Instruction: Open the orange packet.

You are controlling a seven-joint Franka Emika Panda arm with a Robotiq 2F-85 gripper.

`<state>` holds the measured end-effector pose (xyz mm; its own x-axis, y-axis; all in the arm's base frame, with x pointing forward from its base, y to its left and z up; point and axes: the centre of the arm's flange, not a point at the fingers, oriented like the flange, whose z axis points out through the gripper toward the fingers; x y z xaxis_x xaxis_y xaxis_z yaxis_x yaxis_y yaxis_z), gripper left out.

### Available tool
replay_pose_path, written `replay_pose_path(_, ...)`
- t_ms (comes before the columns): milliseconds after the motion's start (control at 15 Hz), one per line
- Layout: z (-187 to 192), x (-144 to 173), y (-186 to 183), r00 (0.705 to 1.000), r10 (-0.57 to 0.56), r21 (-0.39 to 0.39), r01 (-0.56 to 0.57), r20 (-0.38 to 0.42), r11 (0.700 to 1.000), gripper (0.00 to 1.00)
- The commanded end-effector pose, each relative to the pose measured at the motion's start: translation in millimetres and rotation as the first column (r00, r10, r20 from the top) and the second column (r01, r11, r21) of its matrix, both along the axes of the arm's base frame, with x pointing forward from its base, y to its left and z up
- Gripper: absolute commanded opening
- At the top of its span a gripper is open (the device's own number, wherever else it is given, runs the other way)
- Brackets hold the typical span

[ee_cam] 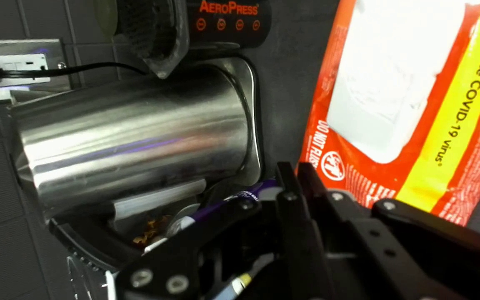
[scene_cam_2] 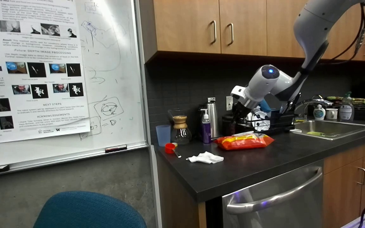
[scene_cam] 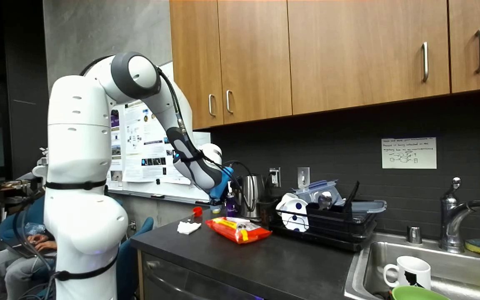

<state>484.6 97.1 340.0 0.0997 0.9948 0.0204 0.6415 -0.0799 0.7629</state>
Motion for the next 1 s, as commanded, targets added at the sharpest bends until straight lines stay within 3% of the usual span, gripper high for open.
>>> replay_pose_path(0,-6.1,-2.9,-8.9,0.999,-0.028,-0.007,0.028,-0.026,1.0,0.38)
replay_pose_path(533,-20.5,-16.1,-28.3,0.994,-0.082,-0.011,0.081,-0.077,0.997,0.95)
replay_pose_path(667,-22.4,-15.8,-28.7,0.994,-0.082,-0.01,0.081,-0.077,0.997,1.0)
replay_pose_path(933,-26.0,-10.4,-27.3,0.994,-0.075,-0.001,0.075,-0.074,0.997,1.0)
